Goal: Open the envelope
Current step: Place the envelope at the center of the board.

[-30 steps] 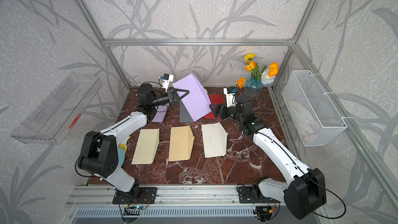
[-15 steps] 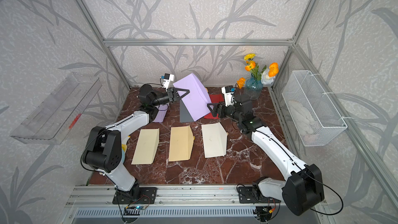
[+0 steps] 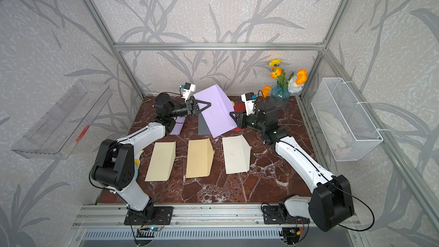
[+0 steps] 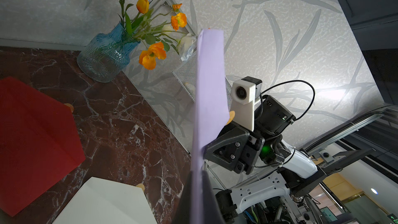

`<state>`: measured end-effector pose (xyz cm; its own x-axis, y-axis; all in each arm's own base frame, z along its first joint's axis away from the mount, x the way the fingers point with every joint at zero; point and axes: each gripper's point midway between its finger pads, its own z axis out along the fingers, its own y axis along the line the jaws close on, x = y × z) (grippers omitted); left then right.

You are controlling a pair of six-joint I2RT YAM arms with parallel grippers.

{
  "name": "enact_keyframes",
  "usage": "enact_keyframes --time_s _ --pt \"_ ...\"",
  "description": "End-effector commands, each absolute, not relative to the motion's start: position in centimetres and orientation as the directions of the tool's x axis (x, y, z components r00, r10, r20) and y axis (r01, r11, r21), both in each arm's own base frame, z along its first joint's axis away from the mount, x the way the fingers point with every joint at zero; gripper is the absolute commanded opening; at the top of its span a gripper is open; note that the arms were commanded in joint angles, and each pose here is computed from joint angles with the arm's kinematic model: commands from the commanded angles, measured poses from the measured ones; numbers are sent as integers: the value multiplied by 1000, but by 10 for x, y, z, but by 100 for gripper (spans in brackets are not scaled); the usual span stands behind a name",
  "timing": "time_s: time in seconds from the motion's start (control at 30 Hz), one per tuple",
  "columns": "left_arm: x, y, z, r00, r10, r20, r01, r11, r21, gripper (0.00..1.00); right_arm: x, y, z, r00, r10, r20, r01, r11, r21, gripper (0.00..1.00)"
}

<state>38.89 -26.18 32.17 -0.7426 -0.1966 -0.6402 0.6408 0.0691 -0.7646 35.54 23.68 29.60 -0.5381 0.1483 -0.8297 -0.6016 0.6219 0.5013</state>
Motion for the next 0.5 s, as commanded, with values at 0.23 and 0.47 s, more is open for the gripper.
enact_keyframes --time_s 0.23,0.47 --pt "386 -265 336 -705 -188 -684 693 24 -721 0 349 247 318 -509 168 -844 -672 535 512 0" --pt "395 -265 323 -723 -180 -667 667 66 -742 3 350 242 318 -520 196 -831 -658 528 537 0"
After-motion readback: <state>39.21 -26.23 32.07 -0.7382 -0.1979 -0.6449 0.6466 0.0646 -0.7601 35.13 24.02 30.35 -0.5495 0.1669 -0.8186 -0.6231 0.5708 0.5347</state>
